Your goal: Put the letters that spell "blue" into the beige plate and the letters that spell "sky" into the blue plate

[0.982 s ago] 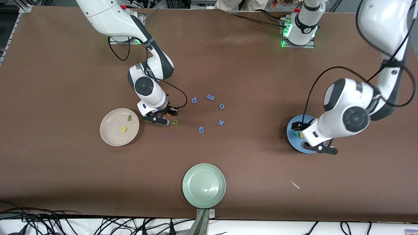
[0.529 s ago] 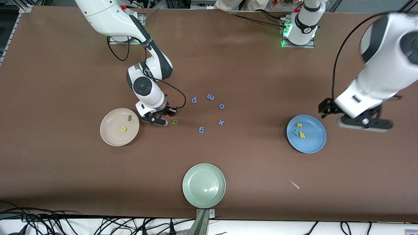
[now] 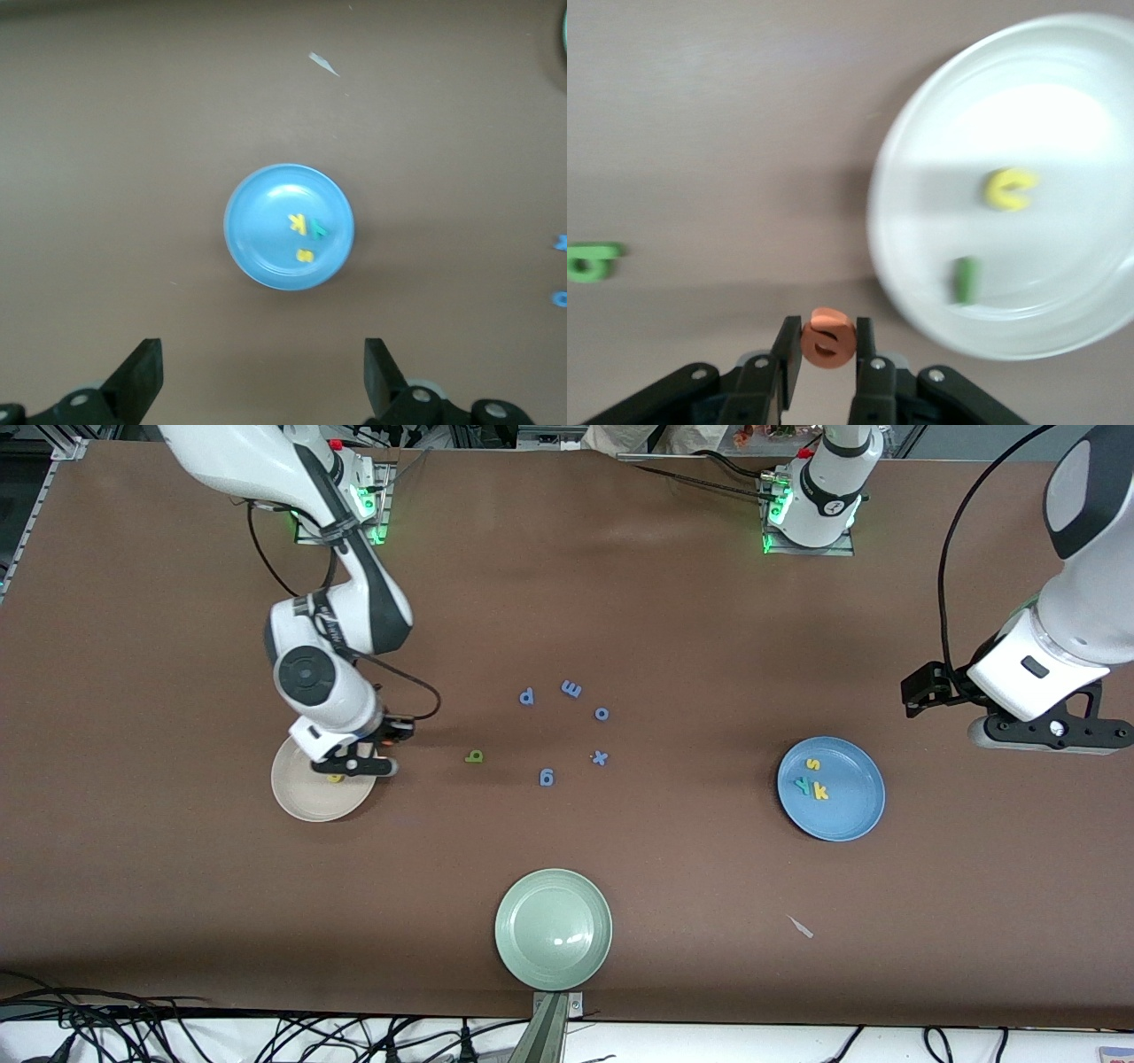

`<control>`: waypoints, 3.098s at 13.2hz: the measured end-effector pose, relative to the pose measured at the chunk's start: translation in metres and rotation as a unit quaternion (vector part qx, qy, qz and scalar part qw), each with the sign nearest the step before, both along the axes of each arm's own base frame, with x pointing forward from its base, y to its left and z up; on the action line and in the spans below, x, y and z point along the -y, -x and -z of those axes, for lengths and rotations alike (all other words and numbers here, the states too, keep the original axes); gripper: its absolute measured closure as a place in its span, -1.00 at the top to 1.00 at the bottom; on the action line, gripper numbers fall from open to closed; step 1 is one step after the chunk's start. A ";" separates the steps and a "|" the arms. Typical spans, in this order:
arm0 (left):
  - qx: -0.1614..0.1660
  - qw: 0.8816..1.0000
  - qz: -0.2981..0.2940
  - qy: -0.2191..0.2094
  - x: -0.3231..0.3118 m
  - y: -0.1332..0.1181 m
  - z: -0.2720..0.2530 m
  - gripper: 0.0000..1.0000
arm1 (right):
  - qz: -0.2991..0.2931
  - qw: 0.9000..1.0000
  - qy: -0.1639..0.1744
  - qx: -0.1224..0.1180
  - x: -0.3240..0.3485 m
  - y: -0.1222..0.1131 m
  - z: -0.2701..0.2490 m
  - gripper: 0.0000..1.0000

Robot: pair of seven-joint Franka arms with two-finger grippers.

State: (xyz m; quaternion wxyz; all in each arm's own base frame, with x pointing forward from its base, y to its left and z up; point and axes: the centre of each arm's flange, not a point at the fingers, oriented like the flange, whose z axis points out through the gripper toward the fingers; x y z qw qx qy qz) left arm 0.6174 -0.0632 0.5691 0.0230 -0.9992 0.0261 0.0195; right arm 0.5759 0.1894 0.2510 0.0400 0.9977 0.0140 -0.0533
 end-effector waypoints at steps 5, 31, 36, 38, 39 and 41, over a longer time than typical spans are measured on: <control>0.015 1.000 -0.010 0.006 0.002 0.048 -0.001 1.00 | -0.032 0.999 0.013 -0.008 0.068 -0.014 0.002 -0.17; 0.032 0.999 -0.010 0.018 0.007 0.068 -0.013 1.00 | 0.117 0.991 -0.024 0.065 -0.169 0.018 0.077 0.31; 0.032 0.999 -0.006 0.018 0.011 0.069 -0.013 1.00 | 0.104 0.992 -0.023 0.071 -0.163 0.013 0.072 -0.47; 0.032 0.999 -0.006 0.018 0.011 0.069 -0.013 1.00 | 0.097 0.993 -0.016 0.071 -0.152 0.007 0.071 -0.47; 0.032 0.999 -0.006 0.018 0.011 0.069 -0.013 1.00 | 0.094 0.993 -0.012 0.070 -0.148 0.005 0.071 -0.47; 0.032 0.999 -0.006 0.018 0.011 0.069 -0.013 1.00 | 0.073 0.996 0.003 0.061 -0.135 -0.003 0.060 -0.47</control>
